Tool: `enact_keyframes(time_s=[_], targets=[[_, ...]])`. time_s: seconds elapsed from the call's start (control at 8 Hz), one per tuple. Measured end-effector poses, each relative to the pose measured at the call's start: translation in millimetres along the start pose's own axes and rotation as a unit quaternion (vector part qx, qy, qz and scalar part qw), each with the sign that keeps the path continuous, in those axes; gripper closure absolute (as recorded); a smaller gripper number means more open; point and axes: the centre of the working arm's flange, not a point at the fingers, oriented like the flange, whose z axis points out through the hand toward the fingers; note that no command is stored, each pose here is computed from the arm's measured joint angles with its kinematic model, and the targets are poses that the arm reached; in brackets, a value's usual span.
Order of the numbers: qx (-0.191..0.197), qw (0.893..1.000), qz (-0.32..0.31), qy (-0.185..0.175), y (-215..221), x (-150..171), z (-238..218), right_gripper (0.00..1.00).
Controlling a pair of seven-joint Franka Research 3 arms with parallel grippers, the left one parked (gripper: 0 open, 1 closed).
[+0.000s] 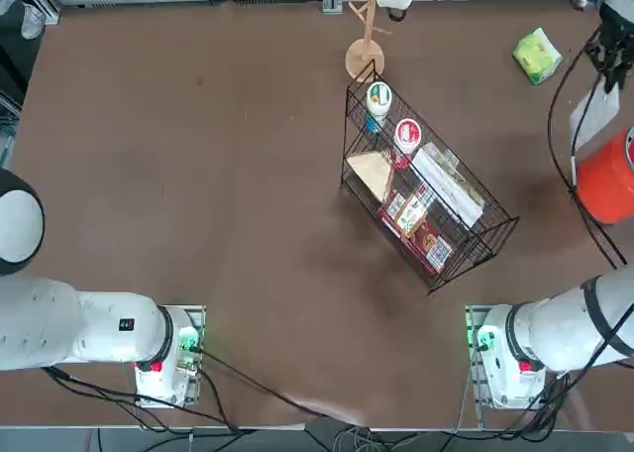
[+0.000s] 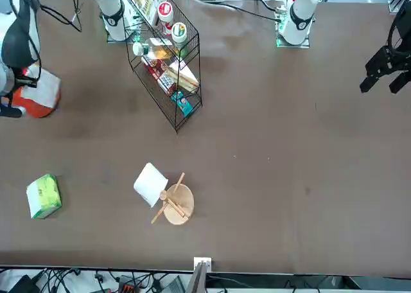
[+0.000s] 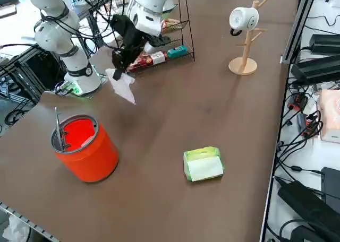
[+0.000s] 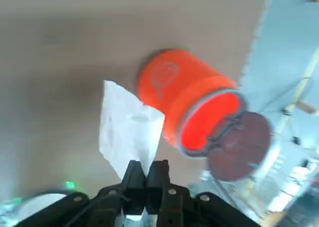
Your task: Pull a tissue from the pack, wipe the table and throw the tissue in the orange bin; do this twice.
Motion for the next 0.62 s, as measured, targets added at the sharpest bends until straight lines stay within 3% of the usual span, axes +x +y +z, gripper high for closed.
enact_keyframes(time_s=[0.25,0.62], targets=[[-0.053,0.998,-0.012,-0.032,37.8,-7.0,15.1,0.97],[-0.078,0.994,-0.015,-0.075,77.2,-5.6,50.2,0.97]])
